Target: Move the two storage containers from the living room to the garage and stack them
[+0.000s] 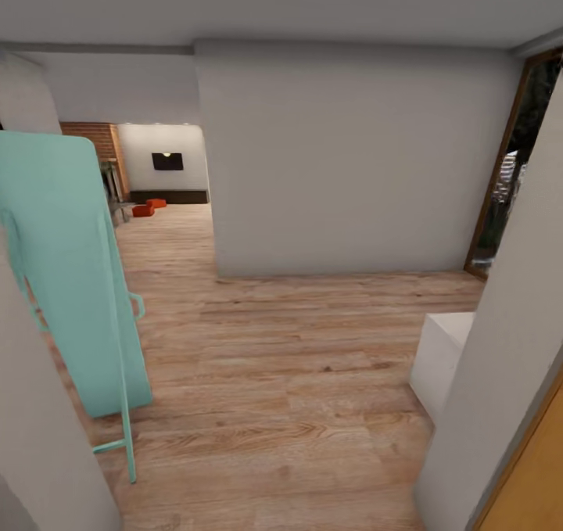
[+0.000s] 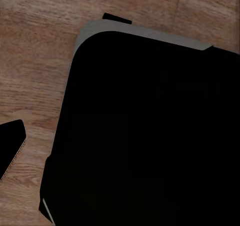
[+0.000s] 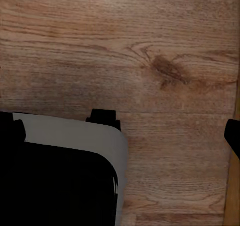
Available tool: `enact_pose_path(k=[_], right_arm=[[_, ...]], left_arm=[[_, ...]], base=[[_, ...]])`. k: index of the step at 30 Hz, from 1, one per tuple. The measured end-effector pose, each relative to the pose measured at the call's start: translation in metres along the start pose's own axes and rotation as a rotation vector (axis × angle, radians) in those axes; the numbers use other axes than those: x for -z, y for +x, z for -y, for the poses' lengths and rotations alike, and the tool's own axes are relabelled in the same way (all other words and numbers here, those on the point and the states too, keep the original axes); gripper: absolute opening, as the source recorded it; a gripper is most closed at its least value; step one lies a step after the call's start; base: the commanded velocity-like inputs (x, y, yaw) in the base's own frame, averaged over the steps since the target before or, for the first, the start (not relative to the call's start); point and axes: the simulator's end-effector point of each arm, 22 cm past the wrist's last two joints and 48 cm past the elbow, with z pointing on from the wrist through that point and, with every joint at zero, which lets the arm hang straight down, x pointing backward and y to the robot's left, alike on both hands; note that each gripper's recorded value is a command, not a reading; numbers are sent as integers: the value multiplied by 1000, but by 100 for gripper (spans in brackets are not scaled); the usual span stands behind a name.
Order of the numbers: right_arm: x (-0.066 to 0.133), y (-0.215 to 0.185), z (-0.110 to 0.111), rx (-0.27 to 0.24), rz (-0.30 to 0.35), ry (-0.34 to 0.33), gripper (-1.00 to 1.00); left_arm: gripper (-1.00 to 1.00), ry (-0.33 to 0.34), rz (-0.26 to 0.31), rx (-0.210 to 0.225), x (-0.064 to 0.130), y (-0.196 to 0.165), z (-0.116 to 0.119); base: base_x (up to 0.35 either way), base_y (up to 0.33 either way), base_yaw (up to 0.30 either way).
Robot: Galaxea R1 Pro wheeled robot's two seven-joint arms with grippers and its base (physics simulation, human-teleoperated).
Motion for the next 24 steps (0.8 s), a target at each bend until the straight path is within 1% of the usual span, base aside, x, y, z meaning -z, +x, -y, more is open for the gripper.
enact_pose_path(k=[16, 24], right_arm=[[0, -1, 0, 11, 4, -2, 100], [0, -1, -1, 16, 4, -3, 100]], left_arm=[[100, 0, -2, 1, 0, 0, 0], [100, -2, -4, 1, 0, 1, 0]], base=[[326, 93, 0], [326, 14, 0]])
